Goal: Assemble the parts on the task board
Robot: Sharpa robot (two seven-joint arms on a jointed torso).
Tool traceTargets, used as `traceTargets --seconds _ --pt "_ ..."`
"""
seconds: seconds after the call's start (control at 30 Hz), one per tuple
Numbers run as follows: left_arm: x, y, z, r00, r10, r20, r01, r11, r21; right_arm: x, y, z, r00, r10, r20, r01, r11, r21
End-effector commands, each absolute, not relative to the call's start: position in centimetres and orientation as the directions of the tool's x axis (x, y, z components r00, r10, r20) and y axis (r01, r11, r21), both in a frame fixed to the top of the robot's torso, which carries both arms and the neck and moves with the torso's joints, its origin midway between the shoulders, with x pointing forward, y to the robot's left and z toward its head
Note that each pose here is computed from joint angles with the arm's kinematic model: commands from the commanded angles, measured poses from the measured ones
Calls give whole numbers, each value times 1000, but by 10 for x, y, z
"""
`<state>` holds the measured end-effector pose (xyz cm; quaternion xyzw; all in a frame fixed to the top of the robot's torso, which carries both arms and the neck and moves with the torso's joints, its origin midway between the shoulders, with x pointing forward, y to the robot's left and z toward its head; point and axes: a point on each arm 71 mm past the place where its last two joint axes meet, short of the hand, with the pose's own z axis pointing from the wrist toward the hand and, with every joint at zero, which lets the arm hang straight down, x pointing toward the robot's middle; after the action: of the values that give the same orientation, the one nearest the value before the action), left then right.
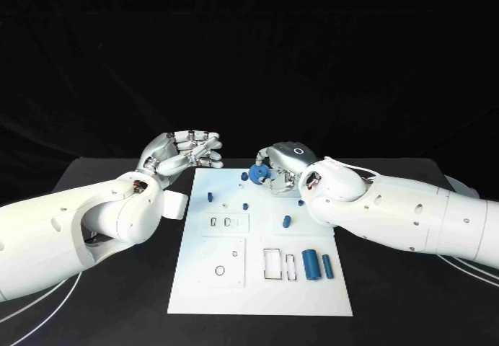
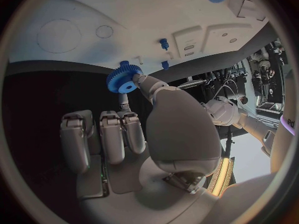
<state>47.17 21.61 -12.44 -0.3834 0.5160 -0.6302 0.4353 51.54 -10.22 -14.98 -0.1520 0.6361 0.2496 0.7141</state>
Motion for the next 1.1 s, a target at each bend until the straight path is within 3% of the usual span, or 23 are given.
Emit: traceTargets --seconds 0.03,0.5,1.1 --pt "471 214 -123 -350 -936 43 159 -104 -982 515 -92 -150 101 146 -984 -564 823 64" --pt "472 211 -123 -359 -932 46 161 -110 -981 515 -60 -170 65 132 -989 -589 805 69" --pt "472 210 -123 -358 -932 46 161 -110 -981 518 -53 -187 20 101 -995 -580 812 70"
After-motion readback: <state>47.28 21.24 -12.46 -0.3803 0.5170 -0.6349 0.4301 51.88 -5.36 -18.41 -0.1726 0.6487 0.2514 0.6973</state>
